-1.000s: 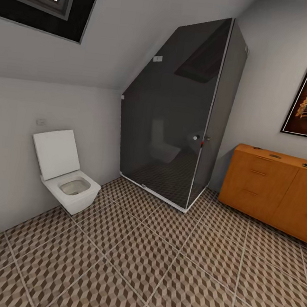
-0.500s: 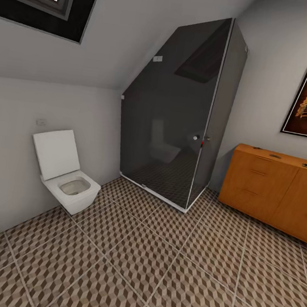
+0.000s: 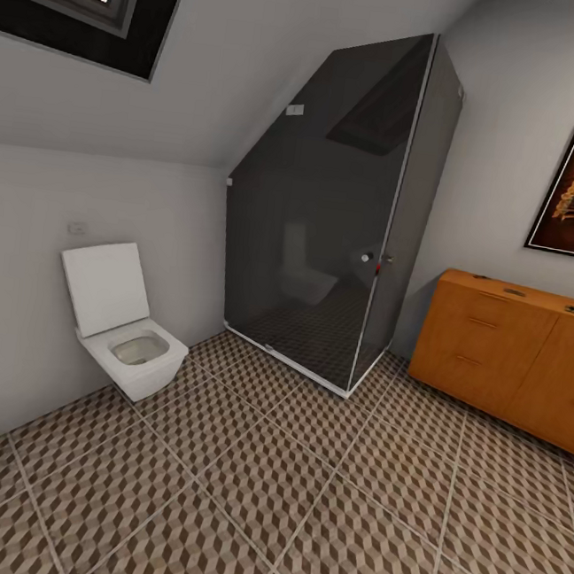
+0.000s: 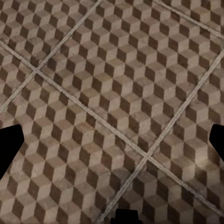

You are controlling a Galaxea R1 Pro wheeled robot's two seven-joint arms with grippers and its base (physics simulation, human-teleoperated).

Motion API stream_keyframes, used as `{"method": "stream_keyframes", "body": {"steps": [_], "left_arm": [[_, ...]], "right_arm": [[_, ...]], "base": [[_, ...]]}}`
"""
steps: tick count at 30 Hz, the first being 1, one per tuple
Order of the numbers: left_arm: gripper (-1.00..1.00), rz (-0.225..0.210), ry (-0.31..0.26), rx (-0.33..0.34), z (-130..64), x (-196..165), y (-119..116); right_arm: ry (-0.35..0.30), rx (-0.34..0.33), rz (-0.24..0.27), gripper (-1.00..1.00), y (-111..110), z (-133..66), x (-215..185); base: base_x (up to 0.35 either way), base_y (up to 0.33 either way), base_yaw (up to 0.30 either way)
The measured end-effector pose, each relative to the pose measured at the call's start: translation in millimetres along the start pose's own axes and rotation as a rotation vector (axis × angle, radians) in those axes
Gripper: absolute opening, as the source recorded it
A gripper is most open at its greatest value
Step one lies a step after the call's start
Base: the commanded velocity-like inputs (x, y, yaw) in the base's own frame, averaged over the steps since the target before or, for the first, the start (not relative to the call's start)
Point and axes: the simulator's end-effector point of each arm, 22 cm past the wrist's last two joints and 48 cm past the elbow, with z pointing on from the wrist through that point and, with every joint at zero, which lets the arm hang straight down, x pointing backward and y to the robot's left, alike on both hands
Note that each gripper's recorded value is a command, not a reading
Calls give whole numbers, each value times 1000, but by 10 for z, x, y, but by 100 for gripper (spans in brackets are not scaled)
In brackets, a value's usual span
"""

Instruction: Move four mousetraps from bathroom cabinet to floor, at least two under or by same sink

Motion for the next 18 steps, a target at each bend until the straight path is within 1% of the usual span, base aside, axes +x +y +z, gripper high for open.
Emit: {"method": "stream_keyframes", "body": {"steps": [7,12,18], "left_arm": [[100,1,4,5,-4,20,-20],[100,-3,18,13,-20,88,-89],[100,-8,26,10,-26,116,-105]], "right_arm": [[-3,0,0,100,-1,1,-7],[-31,-1,1,100,3,0,-69],[-39,-4,2,100,22,-3,-84]], "base": [[0,0,0],[0,0,0],[0,0,0]]}}
